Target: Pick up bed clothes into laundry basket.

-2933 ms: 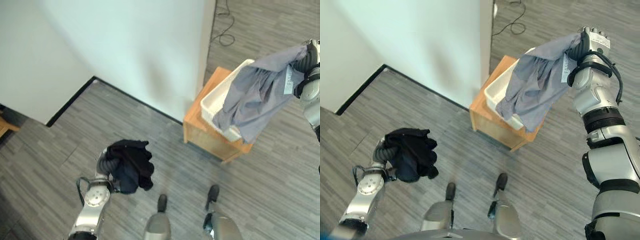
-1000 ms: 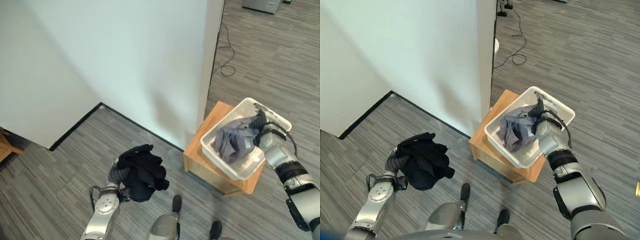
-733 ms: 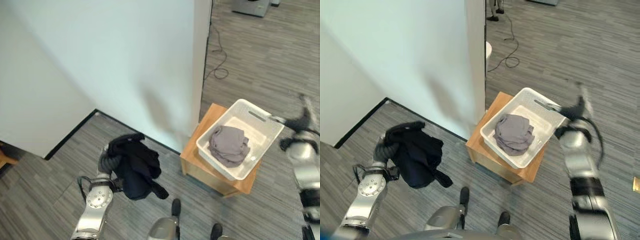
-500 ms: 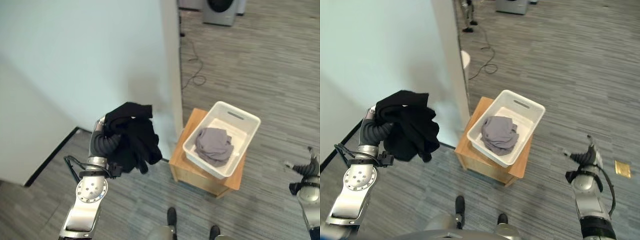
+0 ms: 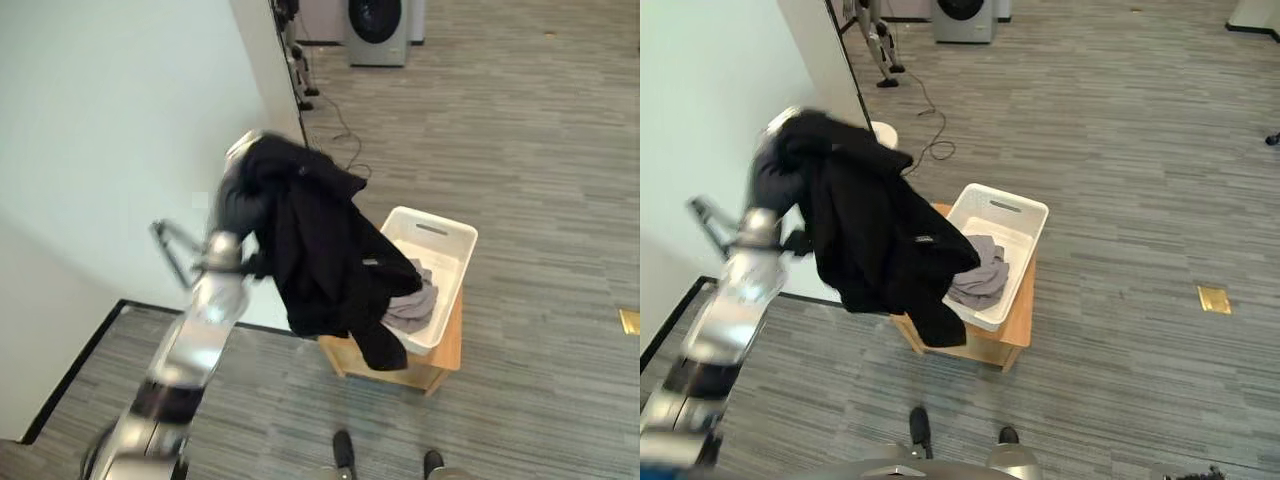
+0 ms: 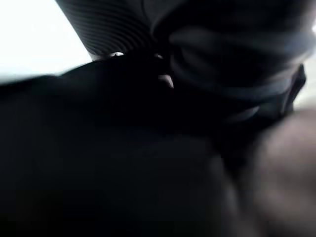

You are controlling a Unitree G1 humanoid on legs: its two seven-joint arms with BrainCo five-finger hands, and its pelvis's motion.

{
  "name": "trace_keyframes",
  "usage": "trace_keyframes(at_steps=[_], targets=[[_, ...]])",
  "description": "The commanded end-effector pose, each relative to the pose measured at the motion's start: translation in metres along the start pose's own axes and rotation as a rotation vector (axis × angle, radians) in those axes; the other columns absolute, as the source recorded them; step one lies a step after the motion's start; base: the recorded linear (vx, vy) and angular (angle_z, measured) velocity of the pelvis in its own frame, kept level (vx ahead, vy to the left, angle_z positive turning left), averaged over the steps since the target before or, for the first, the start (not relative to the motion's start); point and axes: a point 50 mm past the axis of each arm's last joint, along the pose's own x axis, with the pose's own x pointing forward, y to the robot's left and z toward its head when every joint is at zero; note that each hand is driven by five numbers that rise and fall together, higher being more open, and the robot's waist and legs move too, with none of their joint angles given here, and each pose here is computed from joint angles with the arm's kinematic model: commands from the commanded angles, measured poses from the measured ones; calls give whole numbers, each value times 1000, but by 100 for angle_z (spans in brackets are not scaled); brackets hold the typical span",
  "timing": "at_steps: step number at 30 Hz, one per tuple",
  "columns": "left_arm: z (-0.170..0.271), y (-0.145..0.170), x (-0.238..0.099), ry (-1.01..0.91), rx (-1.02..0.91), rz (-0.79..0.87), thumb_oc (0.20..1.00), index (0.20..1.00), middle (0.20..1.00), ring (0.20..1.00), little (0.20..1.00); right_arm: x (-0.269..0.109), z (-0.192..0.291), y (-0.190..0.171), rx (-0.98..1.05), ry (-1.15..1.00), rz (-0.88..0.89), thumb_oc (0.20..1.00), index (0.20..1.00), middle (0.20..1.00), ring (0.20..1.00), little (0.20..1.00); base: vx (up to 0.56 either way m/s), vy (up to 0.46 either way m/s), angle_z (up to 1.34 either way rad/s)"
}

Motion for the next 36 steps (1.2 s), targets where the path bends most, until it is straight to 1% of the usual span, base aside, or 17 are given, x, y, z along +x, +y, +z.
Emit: trace_keyframes(at_steps=[1, 2, 3, 6, 7, 8, 11, 15, 17, 18, 20, 25, 27, 30, 33, 35, 36], targets=[[18, 5, 36, -85, 96, 79, 200, 200, 200, 200, 200, 1, 25, 1, 9, -56, -5, 1000, 1000, 1000, 1000, 1000, 13, 38, -19], [13, -10, 43, -49, 128, 32, 200, 200, 200, 200, 200, 0, 25, 5, -6, -57, 6, 1000, 1000, 1000, 1000, 1000, 9, 32, -17], [14, -11, 44, -51, 127, 32, 200, 200, 200, 200, 200, 0, 25, 5, -4, -57, 6, 1000, 1000, 1000, 1000, 1000, 9, 31, -31], [9, -48, 48, 3, 193, -75, 200, 200, 200, 200, 200, -3, 27, 16, -30, -73, 26, 1000, 1000, 1000, 1000, 1000, -11, 28, -22], [4, -59, 50, 23, 285, -122, 200, 200, 200, 200, 200, -3, 27, 16, -31, -77, 23, 1000, 1000, 1000, 1000, 1000, -51, 36, -34], [-2, -64, 57, 40, 409, -144, 200, 200, 200, 200, 200, -3, 26, 16, -27, -81, 12, 1000, 1000, 1000, 1000, 1000, -69, 33, -34], [-15, -61, 71, 72, 650, -174, 200, 200, 200, 200, 200, -4, 22, 16, -33, -80, -6, 1000, 1000, 1000, 1000, 1000, -51, -8, -32], [-30, -63, 73, 96, 914, -250, 200, 200, 200, 200, 200, -4, 24, 18, -33, -90, -16, 1000, 1000, 1000, 1000, 1000, -55, -40, -16], [-30, -64, 73, 86, 957, -261, 200, 200, 200, 200, 200, -5, 27, 19, -24, -101, -16, 1000, 1000, 1000, 1000, 1000, -41, -28, 1], [-29, -71, 70, 70, 1004, -284, 200, 200, 200, 200, 200, -7, 37, 25, -29, -118, -12, 1000, 1000, 1000, 1000, 1000, -51, -43, 1], [-34, -72, 67, 74, 1061, -300, 200, 200, 200, 200, 200, -9, 52, 33, -22, -151, 8, 1000, 1000, 1000, 1000, 1000, -60, -50, 0], [-46, -64, 63, 125, 1095, -321, 200, 200, 200, 200, 200, -13, 62, 42, -19, -174, 34, 1000, 1000, 1000, 1000, 1000, -49, -53, -1], [-48, -68, 59, 128, 1083, -335, 1000, 1000, 1000, 1000, 1000, -14, 62, 47, -33, -174, 51, 1000, 1000, 1000, 1000, 1000, -31, -59, 5], [-43, -84, 51, 125, 997, -341, 1000, 1000, 1000, 1000, 1000, -17, 68, 51, -34, -195, 62, 1000, 1000, 1000, 1000, 1000, -22, -55, 7], [-30, -105, 44, 122, 833, -328, 1000, 1000, 1000, 1000, 1000, -18, 70, 55, -33, -203, 68, 1000, 1000, 1000, 1000, 1000, 7, -72, 17], [-18, -122, 36, 176, 569, -291, 1000, 1000, 1000, 1000, 1000, -19, 75, 54, -22, -220, 62, 1000, 1000, 1000, 1000, 1000, 9, -100, 21], [-9, -131, 30, 209, 361, -261, 1000, 1000, 1000, 1000, 1000, -20, 82, 53, -9, -242, 54, 1000, 1000, 1000, 1000, 1000, -1, -116, 15]])
